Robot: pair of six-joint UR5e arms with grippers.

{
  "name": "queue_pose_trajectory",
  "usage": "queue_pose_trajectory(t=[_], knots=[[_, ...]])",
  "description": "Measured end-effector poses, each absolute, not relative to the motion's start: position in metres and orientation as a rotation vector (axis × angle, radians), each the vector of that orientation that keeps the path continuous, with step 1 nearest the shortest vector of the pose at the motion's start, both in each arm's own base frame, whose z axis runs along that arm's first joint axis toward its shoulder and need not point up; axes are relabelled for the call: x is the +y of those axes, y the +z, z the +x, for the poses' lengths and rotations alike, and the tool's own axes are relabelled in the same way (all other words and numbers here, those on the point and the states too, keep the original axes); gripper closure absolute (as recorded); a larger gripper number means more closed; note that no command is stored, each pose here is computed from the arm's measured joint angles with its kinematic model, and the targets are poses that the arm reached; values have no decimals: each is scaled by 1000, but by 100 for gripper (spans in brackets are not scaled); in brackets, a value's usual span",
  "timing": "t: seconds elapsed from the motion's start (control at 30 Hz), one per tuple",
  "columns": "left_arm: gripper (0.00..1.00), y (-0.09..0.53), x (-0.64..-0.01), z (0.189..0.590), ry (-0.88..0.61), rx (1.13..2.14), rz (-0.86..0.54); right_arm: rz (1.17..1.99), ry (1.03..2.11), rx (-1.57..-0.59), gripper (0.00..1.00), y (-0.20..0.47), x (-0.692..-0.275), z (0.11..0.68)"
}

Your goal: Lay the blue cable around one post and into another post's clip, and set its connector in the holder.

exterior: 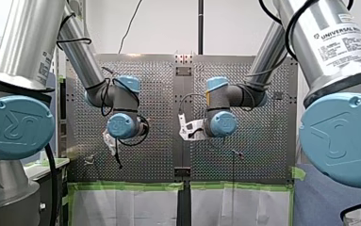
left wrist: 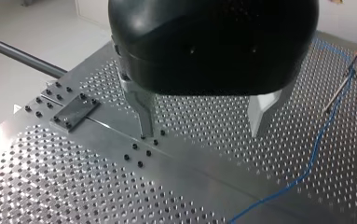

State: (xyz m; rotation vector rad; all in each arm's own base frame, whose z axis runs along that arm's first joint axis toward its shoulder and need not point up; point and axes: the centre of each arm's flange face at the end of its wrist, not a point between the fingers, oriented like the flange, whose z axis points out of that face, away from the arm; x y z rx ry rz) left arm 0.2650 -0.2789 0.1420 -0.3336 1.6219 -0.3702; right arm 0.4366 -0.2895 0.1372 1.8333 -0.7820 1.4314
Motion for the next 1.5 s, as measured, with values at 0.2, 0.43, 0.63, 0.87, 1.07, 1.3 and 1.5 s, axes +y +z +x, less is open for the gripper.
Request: queue_pose_trajectory(t=[0.2,0.43,0.63,0.87,1.07,1.3,1.5], knots=[[0,142,-272,267,-288,1612,-335,1833,1443,-773,2,140,-285,439],[0,143,-265,268,-182,1602,-334,1832,1449,-768,2,143,-284,441],[0,143,-260,271,-118,1599,-316,1816,1458,-768,2,153,-284,440],[0,144,-259,273,-80,1602,-279,1802,1462,-768,2,162,-284,439],[0,144,-259,273,-75,1603,-272,1800,1462,-768,2,163,-284,439],[0,144,-259,273,-74,1603,-272,1800,1462,-768,2,163,-284,439],[0,144,-259,273,-74,1603,-272,1800,1462,-768,2,163,-284,439]])
